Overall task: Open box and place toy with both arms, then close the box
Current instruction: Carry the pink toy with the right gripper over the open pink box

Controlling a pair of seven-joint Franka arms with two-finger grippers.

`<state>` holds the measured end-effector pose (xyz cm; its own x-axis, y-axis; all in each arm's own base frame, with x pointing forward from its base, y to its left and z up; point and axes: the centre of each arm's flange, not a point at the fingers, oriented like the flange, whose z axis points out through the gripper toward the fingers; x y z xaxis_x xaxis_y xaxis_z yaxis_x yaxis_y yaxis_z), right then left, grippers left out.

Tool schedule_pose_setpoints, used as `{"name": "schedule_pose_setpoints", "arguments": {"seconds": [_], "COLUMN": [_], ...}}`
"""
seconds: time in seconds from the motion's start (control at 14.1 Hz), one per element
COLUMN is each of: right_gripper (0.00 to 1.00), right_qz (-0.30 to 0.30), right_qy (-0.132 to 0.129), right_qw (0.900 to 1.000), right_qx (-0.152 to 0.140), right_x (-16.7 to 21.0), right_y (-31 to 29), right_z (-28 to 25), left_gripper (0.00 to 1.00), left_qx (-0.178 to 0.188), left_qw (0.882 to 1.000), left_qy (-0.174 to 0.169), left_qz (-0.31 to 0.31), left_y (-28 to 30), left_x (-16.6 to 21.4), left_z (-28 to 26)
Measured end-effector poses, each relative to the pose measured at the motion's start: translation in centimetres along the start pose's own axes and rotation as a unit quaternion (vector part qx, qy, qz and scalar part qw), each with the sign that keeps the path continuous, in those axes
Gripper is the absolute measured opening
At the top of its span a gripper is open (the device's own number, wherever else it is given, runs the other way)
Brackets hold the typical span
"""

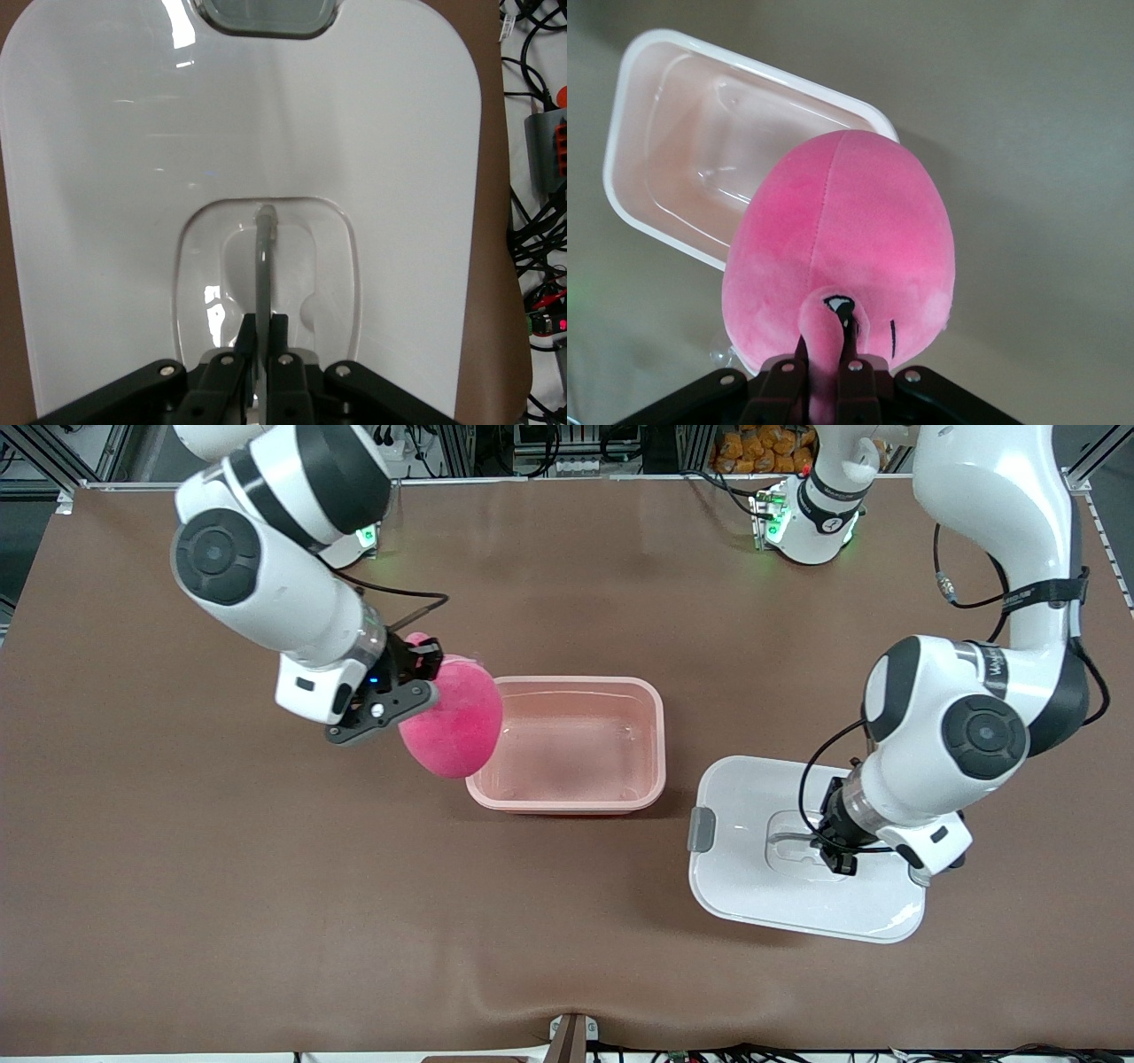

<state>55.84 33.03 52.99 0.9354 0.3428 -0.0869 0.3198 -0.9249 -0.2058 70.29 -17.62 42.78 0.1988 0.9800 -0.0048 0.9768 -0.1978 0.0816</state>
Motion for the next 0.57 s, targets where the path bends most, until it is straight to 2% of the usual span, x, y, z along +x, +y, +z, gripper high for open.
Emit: {"name": "schedule_pose_setpoints", "arguments": {"seconds": [0.28, 0.57], "right_gripper": [0.11, 0.11], "right_qz": [0.053, 0.145], "right_qy": [0.010, -0.005], "right_qw": [0.999, 0.988], "right_qx": [0.004, 0.049], "right_x": [0.2, 1.9], "right_y": [-5.6, -6.3], "right_z": [0.0, 1.2], "left_gripper": [0.07, 0.07], "left_qx": [-0.001, -0.003], "left_qw": [1.000, 1.000], "left_qy": [-0.002, -0.002], "left_qz": [0.019, 0.013], "left_y": [-0.6, -1.4], "left_x": [2.4, 4.0], "left_z": [-1.1, -1.6]}}
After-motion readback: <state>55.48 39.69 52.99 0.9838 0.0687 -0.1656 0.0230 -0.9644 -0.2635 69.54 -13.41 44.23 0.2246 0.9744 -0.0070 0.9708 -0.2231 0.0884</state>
